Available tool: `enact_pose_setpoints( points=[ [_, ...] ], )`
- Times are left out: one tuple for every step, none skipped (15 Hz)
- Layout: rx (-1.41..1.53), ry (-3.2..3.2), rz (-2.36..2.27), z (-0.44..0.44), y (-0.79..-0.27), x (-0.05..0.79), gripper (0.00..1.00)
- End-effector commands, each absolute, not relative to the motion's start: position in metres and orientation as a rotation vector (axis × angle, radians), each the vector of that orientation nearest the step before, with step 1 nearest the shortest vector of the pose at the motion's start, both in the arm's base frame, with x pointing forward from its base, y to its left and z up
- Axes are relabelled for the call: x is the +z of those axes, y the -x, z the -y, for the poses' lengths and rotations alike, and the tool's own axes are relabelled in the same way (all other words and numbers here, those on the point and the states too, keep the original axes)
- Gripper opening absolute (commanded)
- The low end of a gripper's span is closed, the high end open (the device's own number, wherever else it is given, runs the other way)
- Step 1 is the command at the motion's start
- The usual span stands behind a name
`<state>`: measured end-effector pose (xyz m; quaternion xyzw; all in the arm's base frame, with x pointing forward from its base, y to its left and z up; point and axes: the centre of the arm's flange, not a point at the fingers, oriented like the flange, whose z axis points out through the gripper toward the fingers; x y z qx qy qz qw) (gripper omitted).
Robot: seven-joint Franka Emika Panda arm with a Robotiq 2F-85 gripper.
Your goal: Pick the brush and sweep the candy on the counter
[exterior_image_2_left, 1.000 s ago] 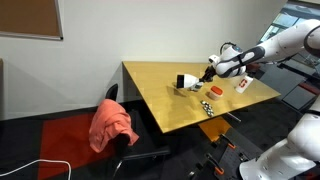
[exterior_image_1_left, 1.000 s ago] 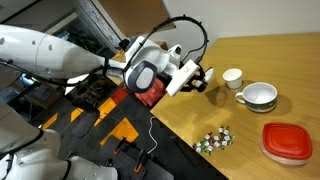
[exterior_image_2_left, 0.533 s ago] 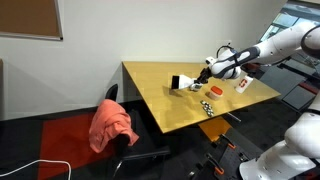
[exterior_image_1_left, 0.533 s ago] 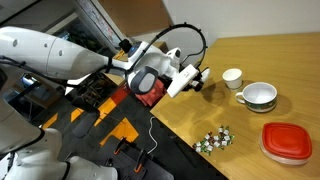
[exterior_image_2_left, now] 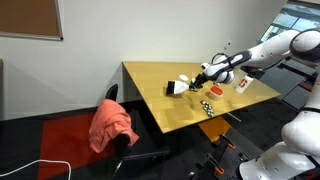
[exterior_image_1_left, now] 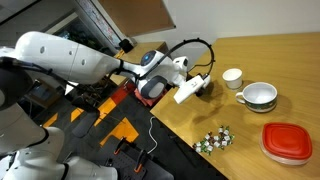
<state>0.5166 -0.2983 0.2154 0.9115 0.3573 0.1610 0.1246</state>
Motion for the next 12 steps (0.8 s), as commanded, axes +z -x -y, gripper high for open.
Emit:
enact_pose_setpoints(
  points=[
    [0.562,-2.638,-1.042,0.321,-0.530,0.188,0.13],
    [0.572,-2.644,-1.047,0.326,-0.533,0.179,0.13],
    [0.582,-2.654,-1.049,0.331,-0.534,0.173,0.13],
    [0.591,-2.668,-1.046,0.335,-0.536,0.166,0.13],
    [0.597,-2.677,-1.046,0.338,-0.538,0.161,0.13],
    [0.599,-2.686,-1.049,0.341,-0.540,0.154,0.13],
    [0.592,-2.690,-1.054,0.344,-0.541,0.148,0.13],
    [0.579,-2.696,-1.054,0.347,-0.543,0.141,0.13],
    [0.561,-2.703,-1.062,0.349,-0.544,0.135,0.13],
    [0.547,-2.708,-1.065,0.351,-0.545,0.129,0.13],
    [0.540,-2.716,-1.073,0.353,-0.546,0.123,0.13],
    [0.529,-2.723,-1.079,0.353,-0.547,0.117,0.13]
  ],
)
